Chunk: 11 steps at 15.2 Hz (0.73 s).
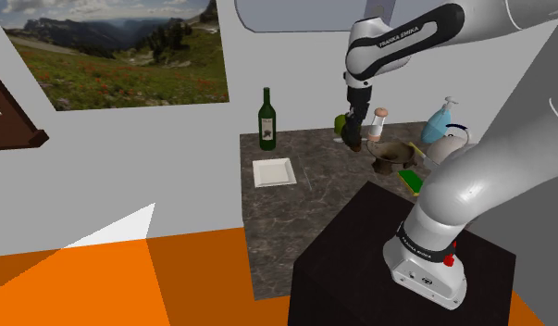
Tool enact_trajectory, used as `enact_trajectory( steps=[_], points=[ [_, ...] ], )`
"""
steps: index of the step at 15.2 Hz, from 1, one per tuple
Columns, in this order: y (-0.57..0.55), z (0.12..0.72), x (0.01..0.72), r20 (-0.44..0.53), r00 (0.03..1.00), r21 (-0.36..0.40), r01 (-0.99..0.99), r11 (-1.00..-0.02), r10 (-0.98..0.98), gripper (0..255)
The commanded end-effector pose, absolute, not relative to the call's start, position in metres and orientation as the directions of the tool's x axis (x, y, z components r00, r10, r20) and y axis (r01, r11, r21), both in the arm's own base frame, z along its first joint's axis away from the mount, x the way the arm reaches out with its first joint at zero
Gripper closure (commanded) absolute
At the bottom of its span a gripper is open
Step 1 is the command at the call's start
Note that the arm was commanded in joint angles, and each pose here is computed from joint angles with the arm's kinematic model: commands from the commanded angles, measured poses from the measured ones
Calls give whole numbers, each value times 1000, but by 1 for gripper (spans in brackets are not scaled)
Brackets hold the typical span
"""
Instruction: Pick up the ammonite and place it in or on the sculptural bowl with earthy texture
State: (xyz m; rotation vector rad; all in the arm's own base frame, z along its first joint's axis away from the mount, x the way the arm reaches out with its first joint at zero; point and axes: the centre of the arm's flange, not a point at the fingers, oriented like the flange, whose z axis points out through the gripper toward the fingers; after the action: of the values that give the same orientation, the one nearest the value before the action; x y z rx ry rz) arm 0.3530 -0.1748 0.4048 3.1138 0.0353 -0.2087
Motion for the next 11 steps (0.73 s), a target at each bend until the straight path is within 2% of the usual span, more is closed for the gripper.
enact_trajectory(
  steps=[1, 11],
  points=[
    [-202, 407, 342, -134, 991, 19, 25, -1000, 22, 255],
    [-325, 414, 295, -134, 991, 19, 25, -1000, 22, 255]
  ],
)
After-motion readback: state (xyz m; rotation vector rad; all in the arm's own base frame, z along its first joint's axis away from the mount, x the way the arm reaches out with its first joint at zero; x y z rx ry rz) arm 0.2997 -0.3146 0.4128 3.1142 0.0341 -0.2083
